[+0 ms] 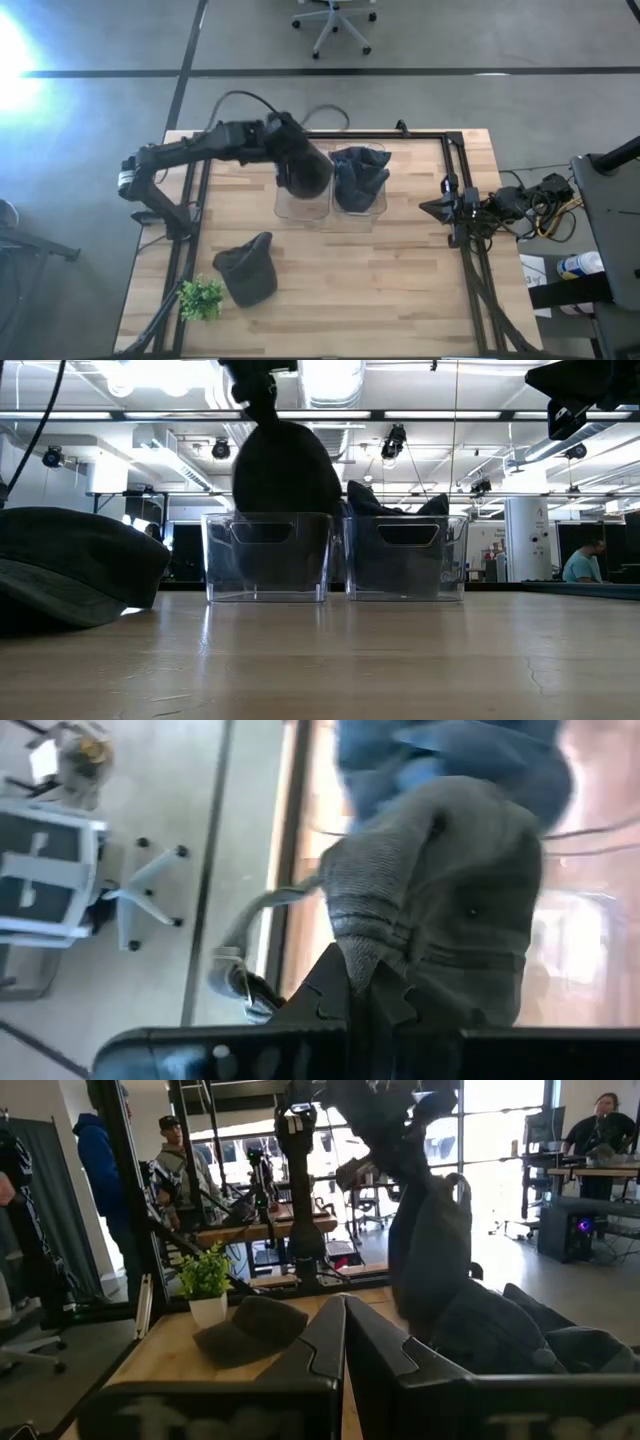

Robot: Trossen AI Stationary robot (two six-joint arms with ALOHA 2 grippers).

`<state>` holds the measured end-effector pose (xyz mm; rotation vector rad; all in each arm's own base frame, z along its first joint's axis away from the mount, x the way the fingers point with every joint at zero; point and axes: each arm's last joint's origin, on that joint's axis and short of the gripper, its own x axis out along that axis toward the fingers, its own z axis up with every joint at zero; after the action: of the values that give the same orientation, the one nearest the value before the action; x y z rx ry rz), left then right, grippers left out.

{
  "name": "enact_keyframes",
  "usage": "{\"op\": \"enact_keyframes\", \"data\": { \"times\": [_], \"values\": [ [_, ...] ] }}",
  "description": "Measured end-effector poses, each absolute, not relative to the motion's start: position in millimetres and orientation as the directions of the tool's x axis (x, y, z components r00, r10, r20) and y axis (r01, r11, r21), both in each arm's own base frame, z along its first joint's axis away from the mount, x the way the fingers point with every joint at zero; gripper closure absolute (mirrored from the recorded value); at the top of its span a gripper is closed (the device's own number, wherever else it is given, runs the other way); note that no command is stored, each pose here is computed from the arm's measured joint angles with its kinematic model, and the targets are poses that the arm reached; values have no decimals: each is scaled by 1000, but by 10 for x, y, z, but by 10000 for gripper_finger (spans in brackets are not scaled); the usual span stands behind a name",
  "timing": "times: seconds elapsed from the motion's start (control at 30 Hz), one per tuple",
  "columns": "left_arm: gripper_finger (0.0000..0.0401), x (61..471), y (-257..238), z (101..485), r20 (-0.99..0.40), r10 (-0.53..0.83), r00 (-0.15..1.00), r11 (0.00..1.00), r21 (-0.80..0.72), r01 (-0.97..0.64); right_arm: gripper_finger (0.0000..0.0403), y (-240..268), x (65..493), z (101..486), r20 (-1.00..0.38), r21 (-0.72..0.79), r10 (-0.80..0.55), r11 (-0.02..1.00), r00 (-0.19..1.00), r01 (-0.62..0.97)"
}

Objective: Pick & Place hat
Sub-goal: Put the bottom gray cap into the left transparent bin

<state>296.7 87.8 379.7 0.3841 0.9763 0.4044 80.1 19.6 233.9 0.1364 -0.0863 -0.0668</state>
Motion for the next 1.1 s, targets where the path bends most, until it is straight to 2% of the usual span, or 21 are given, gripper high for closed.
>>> {"op": "enact_keyframes", "data": {
  "times": [0.17, 0.5, 0.63, 0.73, 0.97, 1.1],
  "values": [
    [401, 2812, 1040, 3835, -721, 493, 487, 867, 456, -201, 394, 196, 801, 2338, 81, 138, -73, 989, 994, 61],
    [401, 2843, 1131, 3327, -788, 444, 426, 894, 424, -146, 394, 197, 801, 2339, 81, 140, -72, 988, 994, 60],
    [401, 2848, 1149, 3250, -786, 453, 420, 889, 433, -150, 394, 197, 801, 2339, 81, 139, -72, 988, 994, 60],
    [401, 2849, 1093, 3334, -787, 442, 430, 896, 411, -169, 394, 197, 801, 2339, 81, 139, -72, 988, 994, 60],
    [401, 2824, 848, 3898, -739, 434, 516, 898, 403, -178, 394, 196, 801, 2339, 81, 139, -72, 988, 994, 60],
    [401, 2778, 731, 4080, -733, 418, 536, 907, 374, -194, 394, 197, 801, 2339, 81, 140, -72, 988, 994, 60]
  ]
}}
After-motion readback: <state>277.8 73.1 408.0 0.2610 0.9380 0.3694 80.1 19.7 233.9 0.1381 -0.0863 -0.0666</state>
